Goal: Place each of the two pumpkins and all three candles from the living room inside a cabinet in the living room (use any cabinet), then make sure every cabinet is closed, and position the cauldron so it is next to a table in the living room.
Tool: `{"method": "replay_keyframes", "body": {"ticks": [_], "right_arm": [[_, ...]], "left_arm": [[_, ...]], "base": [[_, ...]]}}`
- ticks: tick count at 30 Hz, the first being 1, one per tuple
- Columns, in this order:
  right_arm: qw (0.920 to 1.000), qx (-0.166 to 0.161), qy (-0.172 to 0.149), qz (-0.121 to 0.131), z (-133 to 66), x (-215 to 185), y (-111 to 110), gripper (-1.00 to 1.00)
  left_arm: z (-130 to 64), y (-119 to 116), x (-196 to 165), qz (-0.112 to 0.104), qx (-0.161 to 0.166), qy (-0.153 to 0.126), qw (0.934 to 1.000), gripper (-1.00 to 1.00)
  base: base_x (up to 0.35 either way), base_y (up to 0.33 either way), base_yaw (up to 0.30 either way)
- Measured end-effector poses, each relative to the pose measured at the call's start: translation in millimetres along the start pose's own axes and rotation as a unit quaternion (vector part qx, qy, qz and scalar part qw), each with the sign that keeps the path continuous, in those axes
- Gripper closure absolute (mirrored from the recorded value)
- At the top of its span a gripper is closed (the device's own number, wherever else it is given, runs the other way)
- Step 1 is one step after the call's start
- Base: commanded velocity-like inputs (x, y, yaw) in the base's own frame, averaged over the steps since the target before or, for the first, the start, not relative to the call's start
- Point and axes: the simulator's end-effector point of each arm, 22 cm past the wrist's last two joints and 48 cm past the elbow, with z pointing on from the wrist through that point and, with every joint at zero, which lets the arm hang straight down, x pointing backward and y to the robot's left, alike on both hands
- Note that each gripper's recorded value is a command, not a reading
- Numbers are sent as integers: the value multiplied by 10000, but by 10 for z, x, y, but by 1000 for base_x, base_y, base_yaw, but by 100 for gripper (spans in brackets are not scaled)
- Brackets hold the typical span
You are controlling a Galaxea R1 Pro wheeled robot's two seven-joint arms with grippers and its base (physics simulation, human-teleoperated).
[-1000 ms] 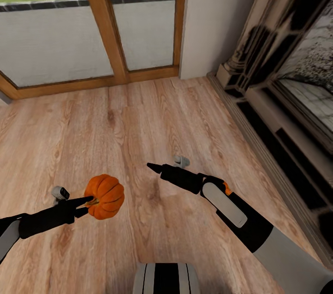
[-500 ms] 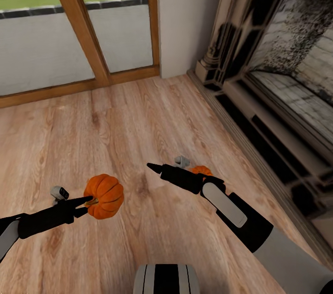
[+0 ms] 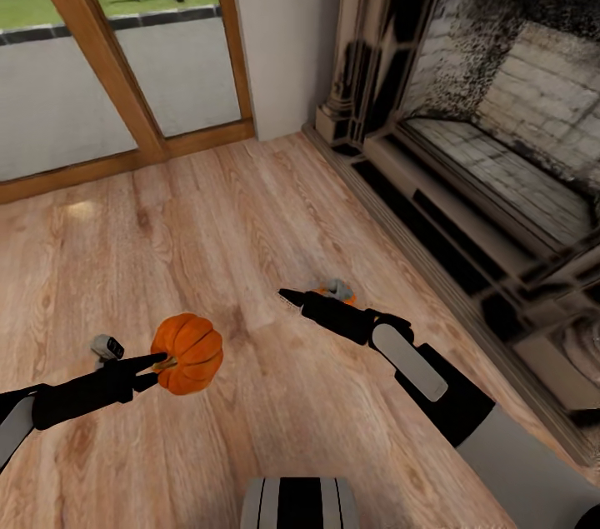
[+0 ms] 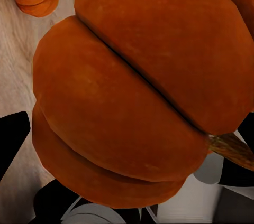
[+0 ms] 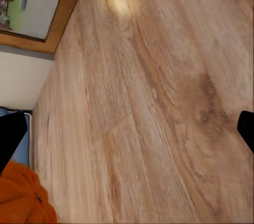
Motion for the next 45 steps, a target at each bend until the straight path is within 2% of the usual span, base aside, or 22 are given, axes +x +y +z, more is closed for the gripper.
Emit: {"method": "replay_keyframes", "body": {"ticks": [5,10,25,32,39,43,45], "right_arm": [[9996,169,-104,198,-34,-104,-212,-100],[9992,286,-119,245,-75,-142,-332,-100],[9989,369,-174,226,-186,-236,-407,-100],[9988,329,-145,344,-196,-204,-490,-100],[9987,345,-168,349,-196,-211,-501,-100],[9989,336,-204,272,-154,-189,-514,-100],[9981,513,-241,228,-192,-206,-653,-100]], "left_arm": [[-4,-23,-5,21,9,-7,10000,100],[-8,-47,-11,44,20,-13,10000,100],[-28,-103,-30,93,39,-47,9999,100],[-38,-131,-38,109,57,-64,9999,100],[-45,-132,-45,121,52,-89,9999,100],[-114,-271,-63,109,305,-199,9993,100],[-159,-253,-44,44,336,-242,9991,100]], "base": [[-2,0,-233],[0,0,-236],[-36,0,-237],[-1,0,-238],[56,19,-52],[0,0,0],[0,0,0]]}}
